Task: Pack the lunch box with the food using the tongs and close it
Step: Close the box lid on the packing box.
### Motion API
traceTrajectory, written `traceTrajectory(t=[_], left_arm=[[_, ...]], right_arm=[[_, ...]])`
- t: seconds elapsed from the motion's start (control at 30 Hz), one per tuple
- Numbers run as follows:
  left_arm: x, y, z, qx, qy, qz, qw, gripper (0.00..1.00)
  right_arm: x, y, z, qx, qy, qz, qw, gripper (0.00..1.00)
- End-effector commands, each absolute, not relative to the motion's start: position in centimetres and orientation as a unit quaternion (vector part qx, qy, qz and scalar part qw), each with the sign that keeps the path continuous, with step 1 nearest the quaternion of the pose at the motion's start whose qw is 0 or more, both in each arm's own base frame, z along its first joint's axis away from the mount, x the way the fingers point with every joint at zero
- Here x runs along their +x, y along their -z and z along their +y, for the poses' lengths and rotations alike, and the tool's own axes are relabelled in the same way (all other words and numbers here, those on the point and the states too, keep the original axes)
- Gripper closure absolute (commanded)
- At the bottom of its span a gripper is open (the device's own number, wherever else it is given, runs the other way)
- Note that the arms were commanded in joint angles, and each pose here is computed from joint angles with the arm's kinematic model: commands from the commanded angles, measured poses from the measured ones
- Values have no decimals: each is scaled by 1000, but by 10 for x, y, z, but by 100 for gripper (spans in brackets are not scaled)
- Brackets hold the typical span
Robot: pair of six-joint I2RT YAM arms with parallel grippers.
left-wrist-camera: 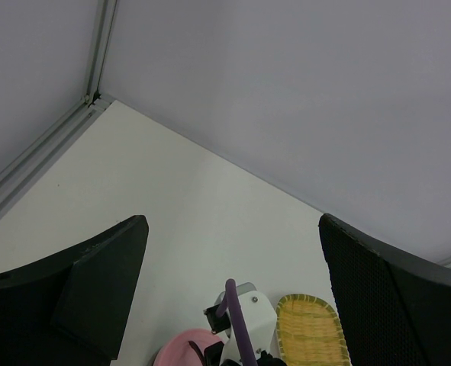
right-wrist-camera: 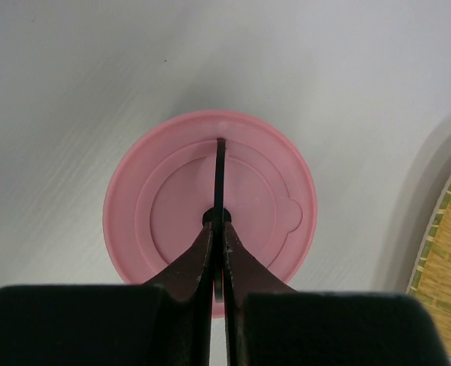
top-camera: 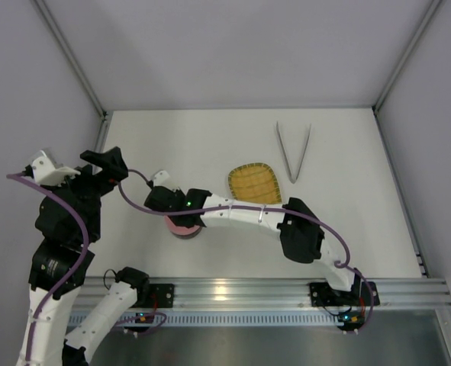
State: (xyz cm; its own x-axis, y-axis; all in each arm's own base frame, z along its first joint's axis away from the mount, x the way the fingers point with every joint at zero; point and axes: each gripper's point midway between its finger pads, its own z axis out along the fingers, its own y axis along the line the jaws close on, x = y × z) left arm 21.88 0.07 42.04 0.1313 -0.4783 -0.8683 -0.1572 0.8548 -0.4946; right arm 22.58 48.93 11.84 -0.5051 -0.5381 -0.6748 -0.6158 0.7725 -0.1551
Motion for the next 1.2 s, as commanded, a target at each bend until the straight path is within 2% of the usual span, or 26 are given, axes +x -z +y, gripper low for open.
traceTrajectory(t=[0.0, 0.5, 0.93, 1.17], left_arm=[[217, -430, 3, -248, 116, 636, 721, 1], [218, -427, 2, -247, 116, 639, 719, 1], [221, -424, 0, -244, 115, 643, 716, 1], [222, -423, 0, -244, 115, 645, 715, 2]], right_arm=[[211, -93, 492, -352, -46, 867, 350, 100], [204, -64, 497, -390, -39, 858, 331, 98], [195, -40, 483, -376, -33, 875, 304, 97], [198, -56, 476, -361, -28, 876, 319, 80]])
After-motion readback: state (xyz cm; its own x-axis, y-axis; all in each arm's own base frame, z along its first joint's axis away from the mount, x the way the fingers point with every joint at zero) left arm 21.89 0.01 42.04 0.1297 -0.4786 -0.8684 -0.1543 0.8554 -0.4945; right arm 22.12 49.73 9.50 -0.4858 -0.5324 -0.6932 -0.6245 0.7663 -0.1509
